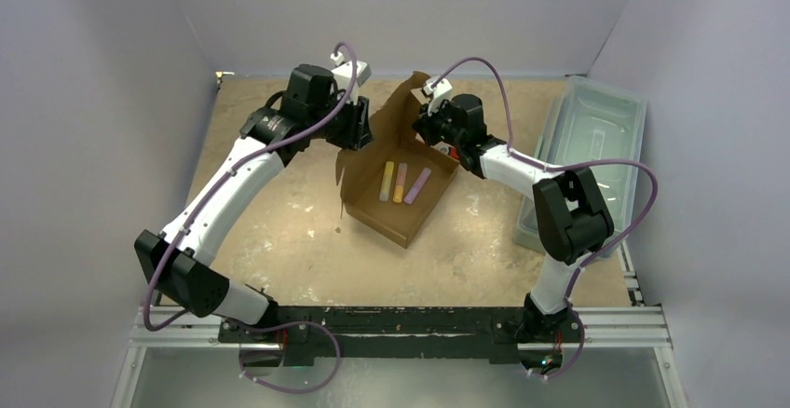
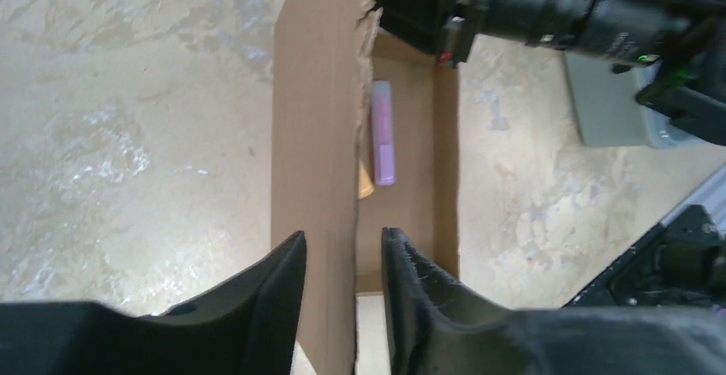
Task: Fold the paper box
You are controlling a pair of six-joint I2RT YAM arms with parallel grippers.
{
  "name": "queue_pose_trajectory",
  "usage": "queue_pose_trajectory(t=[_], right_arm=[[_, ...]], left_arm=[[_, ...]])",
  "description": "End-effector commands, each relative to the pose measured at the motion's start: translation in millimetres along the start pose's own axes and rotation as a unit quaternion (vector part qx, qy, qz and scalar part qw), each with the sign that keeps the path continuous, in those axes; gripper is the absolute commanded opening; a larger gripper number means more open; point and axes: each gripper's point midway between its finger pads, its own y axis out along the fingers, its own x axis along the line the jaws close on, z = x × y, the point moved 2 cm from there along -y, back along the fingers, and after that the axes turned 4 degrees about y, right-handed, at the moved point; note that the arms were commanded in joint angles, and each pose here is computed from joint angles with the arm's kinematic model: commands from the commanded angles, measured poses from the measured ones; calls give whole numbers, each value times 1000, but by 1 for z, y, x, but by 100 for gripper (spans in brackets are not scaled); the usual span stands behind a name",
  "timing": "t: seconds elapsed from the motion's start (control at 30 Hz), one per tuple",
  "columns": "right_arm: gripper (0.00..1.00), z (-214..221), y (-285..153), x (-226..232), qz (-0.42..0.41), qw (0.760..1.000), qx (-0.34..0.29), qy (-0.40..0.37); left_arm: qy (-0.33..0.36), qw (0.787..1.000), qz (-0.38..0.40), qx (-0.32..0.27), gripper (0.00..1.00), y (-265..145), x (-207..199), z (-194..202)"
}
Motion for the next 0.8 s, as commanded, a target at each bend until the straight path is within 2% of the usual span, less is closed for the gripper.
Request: queue_pose_trajectory(t=[0.0,0.07,0.17,0.27,0.43,0.77], right_arm=[[0,-11,-1,0,-4,1000,-5,-5],[0,-11,-1,1,-8,1000,-4,-5],[0,-12,-2,3,-20,1000,-5,-8],[0,-12,-3,2,-28,1000,-5,-8],[0,-11,-7,-1,-37,999,-6,-8],[2,12,-13,6,-56,998,-6,10]], left_arm=[[22,999,-43,6,27,-4,11,-5],[29,997,-65,10,14,-3,19,-5],[59,992,-115,3,9,-8,36,-13],[99,984,-145,-7,7,-12,47,-25],[168,974,-150,-10,5,-7,54,-38],[237,962,-132,-31,3,10,54,-49]])
